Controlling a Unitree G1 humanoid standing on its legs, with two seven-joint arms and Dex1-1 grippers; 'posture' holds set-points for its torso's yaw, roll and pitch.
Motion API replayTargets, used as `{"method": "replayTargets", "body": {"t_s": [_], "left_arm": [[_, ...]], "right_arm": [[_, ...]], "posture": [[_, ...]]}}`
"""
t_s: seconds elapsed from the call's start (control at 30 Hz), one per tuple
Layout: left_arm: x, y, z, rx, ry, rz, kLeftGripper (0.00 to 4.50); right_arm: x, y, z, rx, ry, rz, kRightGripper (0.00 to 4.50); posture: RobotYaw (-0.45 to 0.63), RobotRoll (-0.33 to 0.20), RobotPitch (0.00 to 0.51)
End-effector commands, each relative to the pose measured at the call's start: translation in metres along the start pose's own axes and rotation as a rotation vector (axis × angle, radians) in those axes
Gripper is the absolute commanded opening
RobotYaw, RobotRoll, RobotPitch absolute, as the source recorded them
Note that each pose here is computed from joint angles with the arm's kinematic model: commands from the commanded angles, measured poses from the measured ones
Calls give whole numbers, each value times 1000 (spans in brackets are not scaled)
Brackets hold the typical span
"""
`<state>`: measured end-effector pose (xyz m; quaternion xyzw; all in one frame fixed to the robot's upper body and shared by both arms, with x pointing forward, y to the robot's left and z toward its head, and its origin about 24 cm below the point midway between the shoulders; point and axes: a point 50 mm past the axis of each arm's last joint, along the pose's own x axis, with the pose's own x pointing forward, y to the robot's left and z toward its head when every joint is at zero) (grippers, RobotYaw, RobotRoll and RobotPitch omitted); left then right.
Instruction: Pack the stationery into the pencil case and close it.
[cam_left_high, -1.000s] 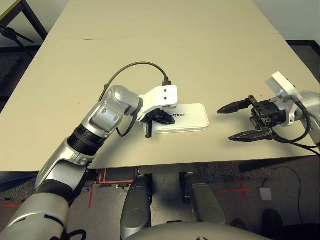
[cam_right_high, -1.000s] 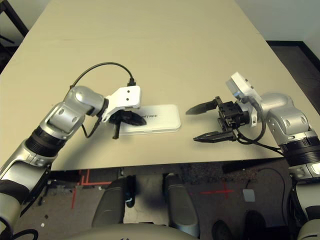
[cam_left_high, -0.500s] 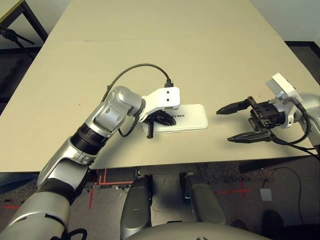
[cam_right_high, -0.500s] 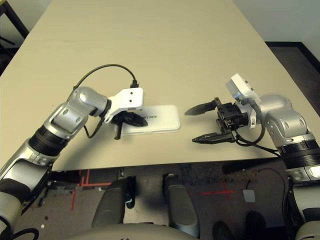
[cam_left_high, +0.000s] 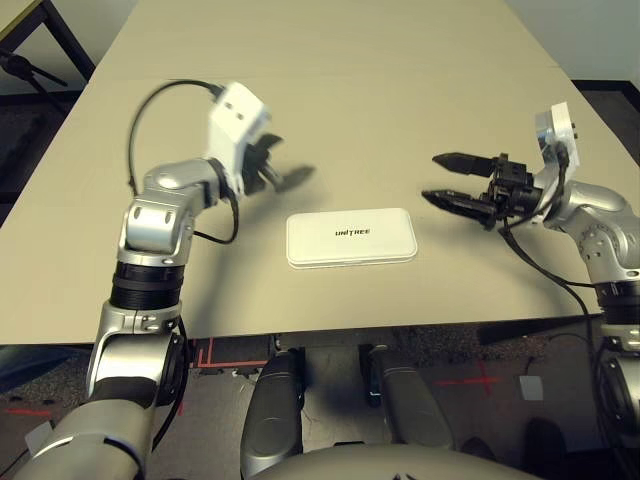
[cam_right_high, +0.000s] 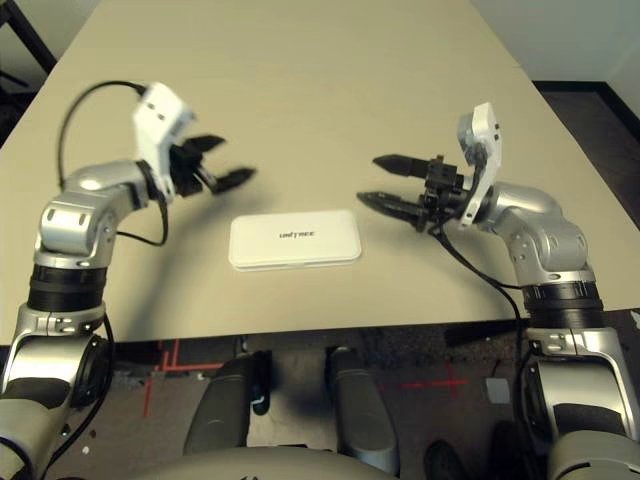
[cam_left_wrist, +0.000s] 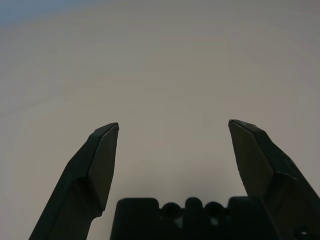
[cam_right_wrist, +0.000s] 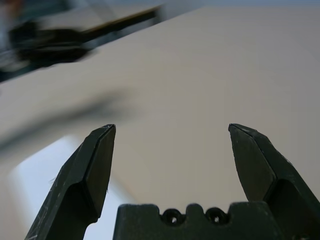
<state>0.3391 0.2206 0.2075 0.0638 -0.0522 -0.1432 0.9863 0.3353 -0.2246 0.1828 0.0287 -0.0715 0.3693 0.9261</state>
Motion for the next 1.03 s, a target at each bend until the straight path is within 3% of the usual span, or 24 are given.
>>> {"method": "replayTargets", "body": {"t_s": [0.03,0.37,0.57,1.03], "left_arm": [[-15,20,-17,-23,-40,194,4459],[-46,48,-43,-57,-131,571,4459],[-47,50,-63,-109,-110,616,4459],[-43,47,-72,-148,-84,578,4459]], "right_arm": [[-6,-33,-3,-14,-31,-407,4500],[-29,-69,-23,-10,-13,-821,4500],[-36,-73,-34,-30,12,-886,4500],[-41,-64,-45,-38,15,-886,4500]], "posture": [[-4,0,164],[-10,0,152],[-28,0,151],[-58,0,171]]}}
